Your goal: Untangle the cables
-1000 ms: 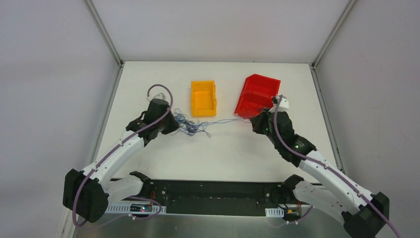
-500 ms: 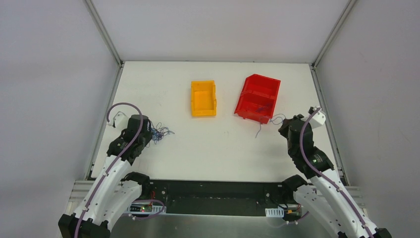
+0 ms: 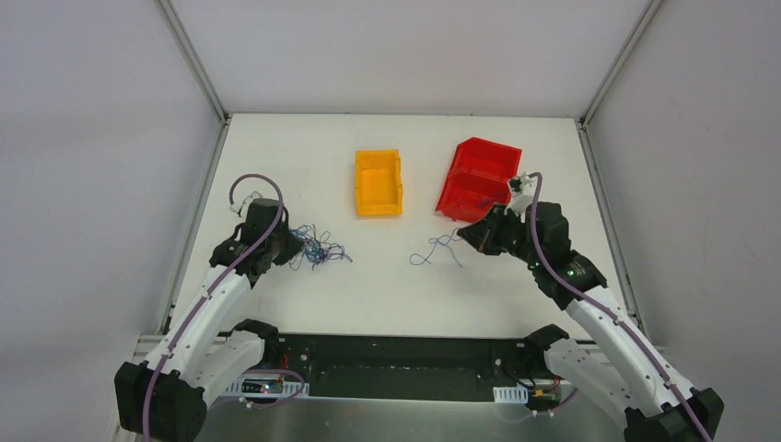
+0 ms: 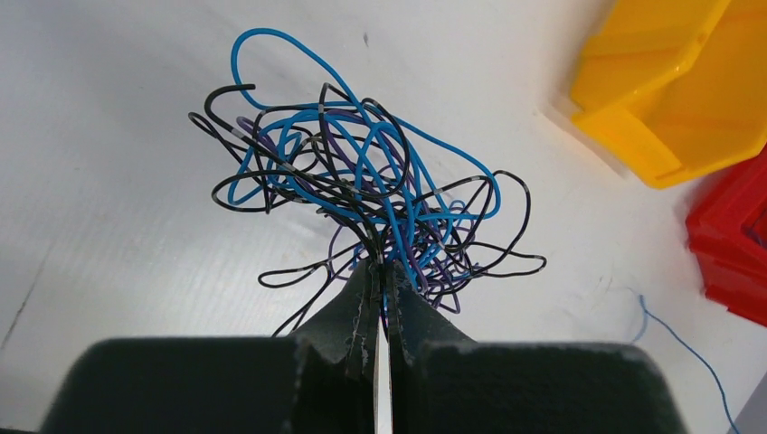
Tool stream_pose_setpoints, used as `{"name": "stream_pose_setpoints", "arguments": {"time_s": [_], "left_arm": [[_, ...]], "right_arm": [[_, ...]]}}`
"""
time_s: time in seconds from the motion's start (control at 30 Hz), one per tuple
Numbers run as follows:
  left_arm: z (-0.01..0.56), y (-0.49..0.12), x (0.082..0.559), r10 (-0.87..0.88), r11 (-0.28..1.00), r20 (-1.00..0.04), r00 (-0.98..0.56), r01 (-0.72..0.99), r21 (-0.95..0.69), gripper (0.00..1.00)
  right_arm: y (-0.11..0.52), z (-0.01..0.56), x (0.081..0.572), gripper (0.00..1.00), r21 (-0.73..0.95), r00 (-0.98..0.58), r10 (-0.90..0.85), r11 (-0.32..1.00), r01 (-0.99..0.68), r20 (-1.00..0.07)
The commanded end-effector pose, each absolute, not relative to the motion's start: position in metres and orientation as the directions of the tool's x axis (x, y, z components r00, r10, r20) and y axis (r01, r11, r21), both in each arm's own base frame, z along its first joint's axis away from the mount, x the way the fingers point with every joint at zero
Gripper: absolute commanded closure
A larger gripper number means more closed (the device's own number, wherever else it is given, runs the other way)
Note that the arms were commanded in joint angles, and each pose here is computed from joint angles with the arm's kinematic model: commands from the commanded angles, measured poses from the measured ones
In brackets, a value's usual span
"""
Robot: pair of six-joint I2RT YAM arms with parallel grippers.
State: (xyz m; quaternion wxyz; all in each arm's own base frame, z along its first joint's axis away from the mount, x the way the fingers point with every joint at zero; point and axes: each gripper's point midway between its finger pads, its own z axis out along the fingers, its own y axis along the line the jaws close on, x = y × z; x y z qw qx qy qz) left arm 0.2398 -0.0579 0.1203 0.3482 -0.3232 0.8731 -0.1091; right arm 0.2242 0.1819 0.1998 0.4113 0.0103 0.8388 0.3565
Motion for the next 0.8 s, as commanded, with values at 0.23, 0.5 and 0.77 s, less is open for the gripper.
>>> {"name": "stream_pose_setpoints", "arguments": {"time_s": [0.23,0.5,0.77], "left_arm": [[0.14,-0.098,0.26,-0.573,0.799,-0.514,-0.638,-0.298,-0.521,1.0],[0.136,-0.101,0.259,-0.555,0.808,-0.508,-0.659,-0.28,-0.519,1.0],[0.135,-0.105,0.256,-0.532,0.816,-0.503,-0.681,-0.252,-0.521,1.0]], "right_arm": [[0.191,0.348,0.248,1.0,0.574,-0.477,0.365,0.699,-0.427,-0.799],[0.182,0.386,0.311,1.0,0.511,-0.381,0.383,0.794,-0.329,-0.841],[0.148,0.403,0.384,1.0,0.492,-0.308,0.439,0.862,-0.12,-0.844]]}}
